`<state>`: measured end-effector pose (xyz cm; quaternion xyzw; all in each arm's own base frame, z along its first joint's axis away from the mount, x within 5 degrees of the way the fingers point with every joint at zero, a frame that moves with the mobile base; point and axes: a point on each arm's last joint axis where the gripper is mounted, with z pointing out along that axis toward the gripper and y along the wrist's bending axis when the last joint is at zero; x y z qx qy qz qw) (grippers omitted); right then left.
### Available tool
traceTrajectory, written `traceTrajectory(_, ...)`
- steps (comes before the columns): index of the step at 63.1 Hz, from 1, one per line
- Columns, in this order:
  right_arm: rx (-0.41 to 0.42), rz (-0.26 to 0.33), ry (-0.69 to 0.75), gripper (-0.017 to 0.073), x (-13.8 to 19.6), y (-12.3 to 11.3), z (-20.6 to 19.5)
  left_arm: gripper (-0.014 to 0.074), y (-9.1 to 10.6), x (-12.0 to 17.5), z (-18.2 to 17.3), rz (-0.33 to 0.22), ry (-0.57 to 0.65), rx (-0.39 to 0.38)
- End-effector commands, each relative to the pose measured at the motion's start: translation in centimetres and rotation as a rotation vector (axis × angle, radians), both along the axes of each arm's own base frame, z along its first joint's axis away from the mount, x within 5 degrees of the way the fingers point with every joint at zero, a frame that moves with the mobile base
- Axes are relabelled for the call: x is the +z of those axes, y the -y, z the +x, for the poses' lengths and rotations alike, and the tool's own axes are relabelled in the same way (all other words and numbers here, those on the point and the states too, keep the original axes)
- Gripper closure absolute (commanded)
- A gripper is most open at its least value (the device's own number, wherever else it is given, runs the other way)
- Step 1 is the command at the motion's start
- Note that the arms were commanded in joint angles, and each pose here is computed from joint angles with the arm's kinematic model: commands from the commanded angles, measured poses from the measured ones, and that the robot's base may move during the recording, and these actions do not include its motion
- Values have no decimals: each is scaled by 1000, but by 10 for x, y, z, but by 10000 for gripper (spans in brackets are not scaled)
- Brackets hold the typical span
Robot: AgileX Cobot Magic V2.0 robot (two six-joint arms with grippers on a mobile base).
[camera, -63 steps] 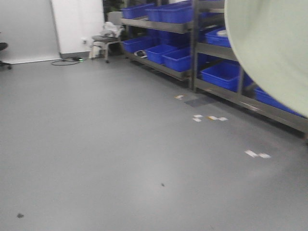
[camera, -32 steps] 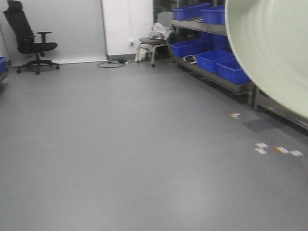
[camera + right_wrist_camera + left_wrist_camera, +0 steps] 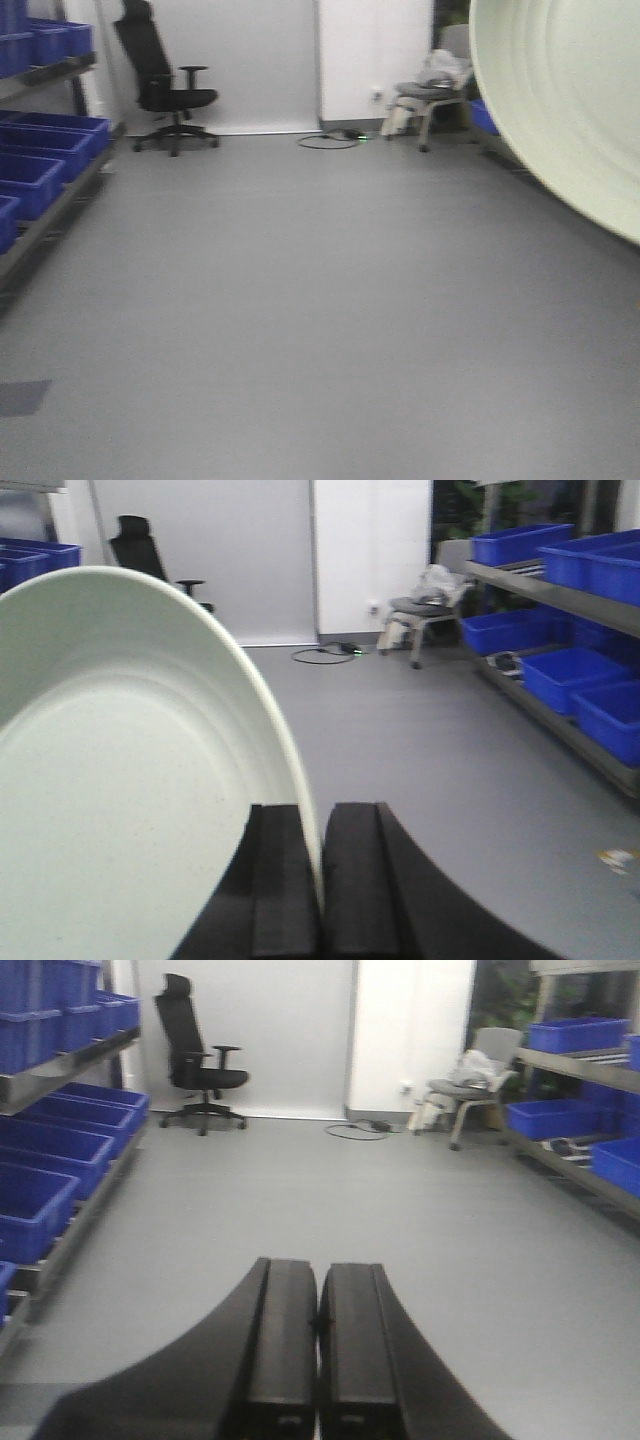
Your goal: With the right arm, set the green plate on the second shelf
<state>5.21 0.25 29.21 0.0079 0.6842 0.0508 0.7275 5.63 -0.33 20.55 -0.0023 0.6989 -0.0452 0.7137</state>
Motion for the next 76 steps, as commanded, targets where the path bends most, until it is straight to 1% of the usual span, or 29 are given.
traceTrajectory(1,5,19,137,529,21,0,-3,463,0,-5,0,-11,58,-4)
traceTrajectory(76,6,19,133,529,20,0,-3,463,0,-5,0,-11,58,-4)
